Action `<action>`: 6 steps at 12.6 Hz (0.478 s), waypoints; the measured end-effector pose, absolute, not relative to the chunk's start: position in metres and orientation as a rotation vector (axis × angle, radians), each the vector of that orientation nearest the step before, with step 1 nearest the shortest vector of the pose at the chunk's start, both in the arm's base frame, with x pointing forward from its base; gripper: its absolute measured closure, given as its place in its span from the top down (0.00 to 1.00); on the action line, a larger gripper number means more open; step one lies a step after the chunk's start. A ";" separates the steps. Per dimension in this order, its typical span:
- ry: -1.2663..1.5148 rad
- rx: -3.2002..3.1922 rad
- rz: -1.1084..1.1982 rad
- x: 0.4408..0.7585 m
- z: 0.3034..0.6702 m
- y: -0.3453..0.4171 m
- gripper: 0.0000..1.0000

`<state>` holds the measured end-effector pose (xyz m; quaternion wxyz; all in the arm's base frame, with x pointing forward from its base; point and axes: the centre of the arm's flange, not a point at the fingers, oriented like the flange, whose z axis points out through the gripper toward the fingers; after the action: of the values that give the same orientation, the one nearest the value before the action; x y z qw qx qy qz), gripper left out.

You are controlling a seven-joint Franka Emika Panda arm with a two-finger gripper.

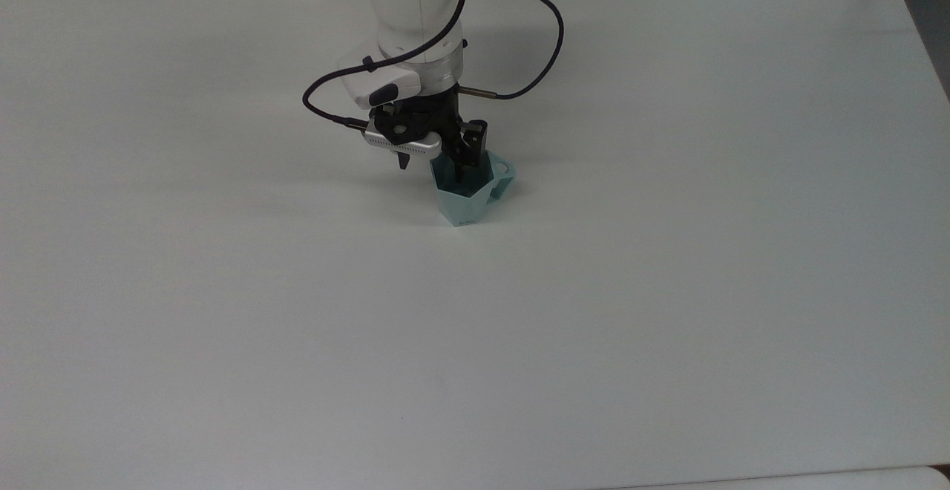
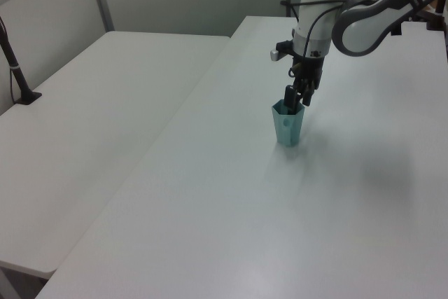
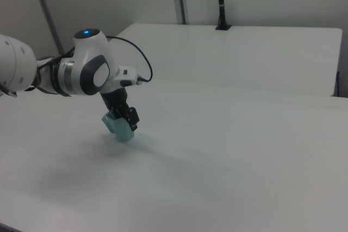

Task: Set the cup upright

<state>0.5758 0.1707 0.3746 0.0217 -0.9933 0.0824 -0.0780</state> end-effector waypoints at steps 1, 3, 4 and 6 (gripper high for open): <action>0.257 -3.077 -0.246 0.578 0.380 0.170 0.83; 0.255 -3.074 -0.256 0.580 0.385 0.170 0.97; 0.254 -3.072 -0.262 0.581 0.387 0.170 1.00; 0.255 -3.066 -0.278 0.583 0.395 0.170 1.00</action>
<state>0.5827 0.1698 0.3951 0.0261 -0.9922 0.0825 -0.0901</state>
